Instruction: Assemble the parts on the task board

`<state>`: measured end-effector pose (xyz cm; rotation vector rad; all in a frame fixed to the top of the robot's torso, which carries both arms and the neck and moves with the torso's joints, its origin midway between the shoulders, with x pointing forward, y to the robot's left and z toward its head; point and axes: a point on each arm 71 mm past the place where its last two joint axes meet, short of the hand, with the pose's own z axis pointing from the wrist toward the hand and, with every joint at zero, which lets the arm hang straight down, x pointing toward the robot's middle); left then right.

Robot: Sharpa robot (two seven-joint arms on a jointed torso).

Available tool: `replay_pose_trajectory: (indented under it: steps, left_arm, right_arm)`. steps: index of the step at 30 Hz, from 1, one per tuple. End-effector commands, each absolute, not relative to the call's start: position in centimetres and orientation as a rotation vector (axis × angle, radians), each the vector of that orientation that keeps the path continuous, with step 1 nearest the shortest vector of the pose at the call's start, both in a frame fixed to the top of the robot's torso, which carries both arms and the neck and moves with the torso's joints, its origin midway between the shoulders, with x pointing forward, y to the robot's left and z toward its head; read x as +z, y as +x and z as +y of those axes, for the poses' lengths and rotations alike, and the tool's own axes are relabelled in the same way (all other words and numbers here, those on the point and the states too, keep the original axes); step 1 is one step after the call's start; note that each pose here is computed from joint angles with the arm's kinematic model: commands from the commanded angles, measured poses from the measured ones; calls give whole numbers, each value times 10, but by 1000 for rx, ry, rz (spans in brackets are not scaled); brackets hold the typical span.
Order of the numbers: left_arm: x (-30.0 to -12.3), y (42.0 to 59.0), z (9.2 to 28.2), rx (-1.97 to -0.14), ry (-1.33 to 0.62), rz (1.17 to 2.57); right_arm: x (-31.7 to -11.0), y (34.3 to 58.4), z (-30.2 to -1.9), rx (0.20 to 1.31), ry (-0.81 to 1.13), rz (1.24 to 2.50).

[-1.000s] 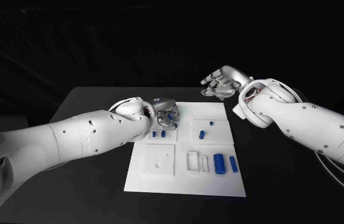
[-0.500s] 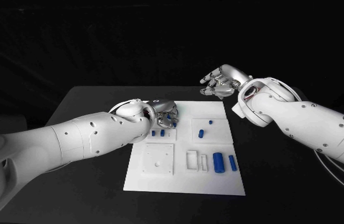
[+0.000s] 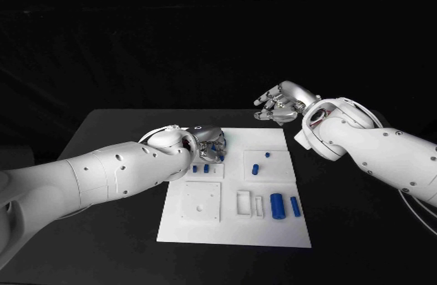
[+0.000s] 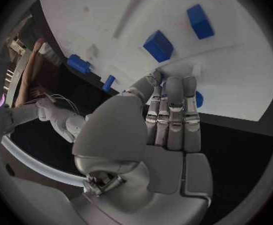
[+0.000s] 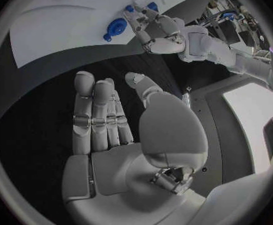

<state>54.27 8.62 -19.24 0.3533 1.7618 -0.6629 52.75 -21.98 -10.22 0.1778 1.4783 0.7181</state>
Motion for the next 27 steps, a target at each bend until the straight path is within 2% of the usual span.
replay_pose_trajectory:
  steps: [1, 27]
  left_arm:
    - [-195, 541, 83, -674, 373, 1775]
    - [-202, 544, 87, -627, 362, 1823]
  right_arm:
    - [-102, 527, -218, 727, 169, 1474]
    - [-102, 527, -217, 729, 168, 1474]
